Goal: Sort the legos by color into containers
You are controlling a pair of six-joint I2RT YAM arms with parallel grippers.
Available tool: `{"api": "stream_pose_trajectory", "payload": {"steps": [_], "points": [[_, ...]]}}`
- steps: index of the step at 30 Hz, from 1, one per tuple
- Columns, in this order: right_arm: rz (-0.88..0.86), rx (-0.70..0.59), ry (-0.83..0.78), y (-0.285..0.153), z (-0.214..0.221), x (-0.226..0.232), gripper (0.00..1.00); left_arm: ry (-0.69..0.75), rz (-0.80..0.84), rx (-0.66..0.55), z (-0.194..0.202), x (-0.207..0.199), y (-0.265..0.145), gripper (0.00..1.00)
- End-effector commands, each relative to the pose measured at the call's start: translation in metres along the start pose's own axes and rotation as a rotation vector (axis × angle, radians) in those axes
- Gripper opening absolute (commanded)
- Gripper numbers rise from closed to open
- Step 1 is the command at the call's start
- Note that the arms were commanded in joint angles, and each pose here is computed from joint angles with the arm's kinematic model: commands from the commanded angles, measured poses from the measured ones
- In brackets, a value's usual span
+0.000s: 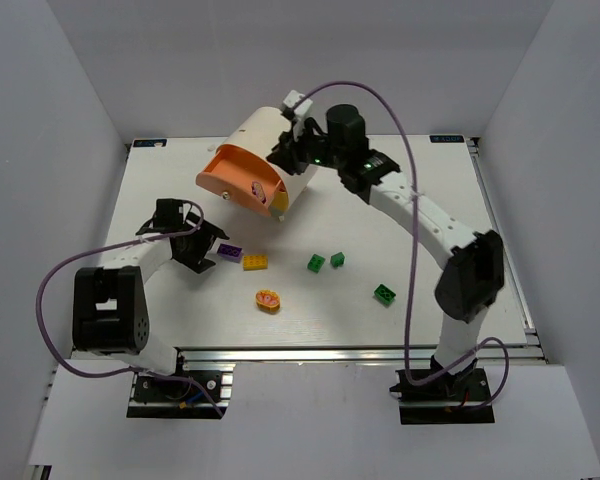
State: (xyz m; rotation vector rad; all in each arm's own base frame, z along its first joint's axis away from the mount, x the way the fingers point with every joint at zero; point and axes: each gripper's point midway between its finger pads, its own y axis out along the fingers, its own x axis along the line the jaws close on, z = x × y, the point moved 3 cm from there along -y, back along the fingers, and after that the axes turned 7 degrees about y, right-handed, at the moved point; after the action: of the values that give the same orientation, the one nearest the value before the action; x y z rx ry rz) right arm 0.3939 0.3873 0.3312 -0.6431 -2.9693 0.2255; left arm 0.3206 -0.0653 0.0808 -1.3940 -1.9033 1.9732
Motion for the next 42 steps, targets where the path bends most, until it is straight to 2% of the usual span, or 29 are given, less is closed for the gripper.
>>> {"api": "stream_pose_trajectory", "payload": {"steps": [1,2,3,5,6,12,17,20,21,23,24,25,27,28,30,31,33,34,39,42], "points": [[0.071,-0.194,-0.050,-0.063,-0.064,0.005,0.35,-0.001,0.001,-0.035,-0.013,-0.018,0.005,0.86],[0.082,-0.200,-0.057,-0.073,-0.062,0.002,0.40,0.002,-0.008,-0.031,-0.012,-0.021,0.007,0.85],[0.086,-0.147,-0.039,-0.075,-0.035,0.001,0.43,-0.001,-0.023,-0.023,-0.010,-0.022,0.011,0.85],[0.110,-0.154,-0.041,-0.096,-0.035,0.003,0.50,-0.003,-0.064,-0.018,-0.012,-0.024,0.018,0.83],[0.118,-0.123,-0.023,-0.100,-0.017,0.004,0.51,-0.008,-0.083,-0.020,-0.015,-0.023,0.020,0.83],[0.191,-0.118,0.007,-0.136,-0.002,0.000,0.52,0.010,-0.174,0.012,-0.008,-0.020,0.032,0.70],[0.225,-0.122,0.041,-0.149,0.003,-0.006,0.52,0.041,-0.249,0.069,0.004,-0.009,0.044,0.65],[0.227,-0.116,0.058,-0.154,0.008,-0.007,0.52,0.051,-0.251,0.071,0.007,-0.010,0.046,0.53],[0.230,-0.113,0.063,-0.155,0.011,-0.008,0.52,0.059,-0.248,0.074,0.009,-0.012,0.046,0.44],[0.230,-0.114,0.062,-0.159,0.013,-0.007,0.52,0.066,-0.249,0.073,0.009,-0.013,0.044,0.34],[0.230,-0.118,0.059,-0.161,0.012,-0.005,0.52,0.071,-0.240,0.062,0.007,-0.015,0.040,0.30],[0.230,-0.115,0.059,-0.162,0.014,-0.005,0.52,0.074,-0.231,0.055,0.007,-0.017,0.036,0.22],[0.229,-0.110,0.051,-0.167,0.017,-0.003,0.52,0.096,-0.195,0.026,0.006,-0.023,0.018,0.15],[0.229,-0.107,0.045,-0.169,0.019,-0.003,0.50,0.104,-0.181,0.011,0.005,-0.025,0.010,0.07],[0.220,-0.089,0.022,-0.172,0.025,-0.001,0.48,0.128,-0.133,-0.043,0.006,-0.028,-0.020,0.01],[0.202,-0.078,0.009,-0.173,0.027,0.001,0.35,0.140,-0.124,-0.066,0.006,-0.028,-0.030,0.00],[0.180,-0.029,-0.008,-0.174,0.040,0.003,0.15,0.159,-0.048,-0.119,0.003,-0.033,-0.054,0.00],[0.146,-0.018,-0.021,-0.173,0.042,0.009,0.00,0.170,0.023,-0.175,0.002,-0.038,-0.077,0.00],[0.055,0.104,-0.015,-0.175,0.079,0.019,0.00,0.339,0.441,-0.354,0.006,-0.091,-0.149,0.00],[0.011,0.119,-0.029,-0.175,0.087,0.025,0.00,0.365,0.570,-0.385,0.005,-0.114,-0.176,0.00]]}}
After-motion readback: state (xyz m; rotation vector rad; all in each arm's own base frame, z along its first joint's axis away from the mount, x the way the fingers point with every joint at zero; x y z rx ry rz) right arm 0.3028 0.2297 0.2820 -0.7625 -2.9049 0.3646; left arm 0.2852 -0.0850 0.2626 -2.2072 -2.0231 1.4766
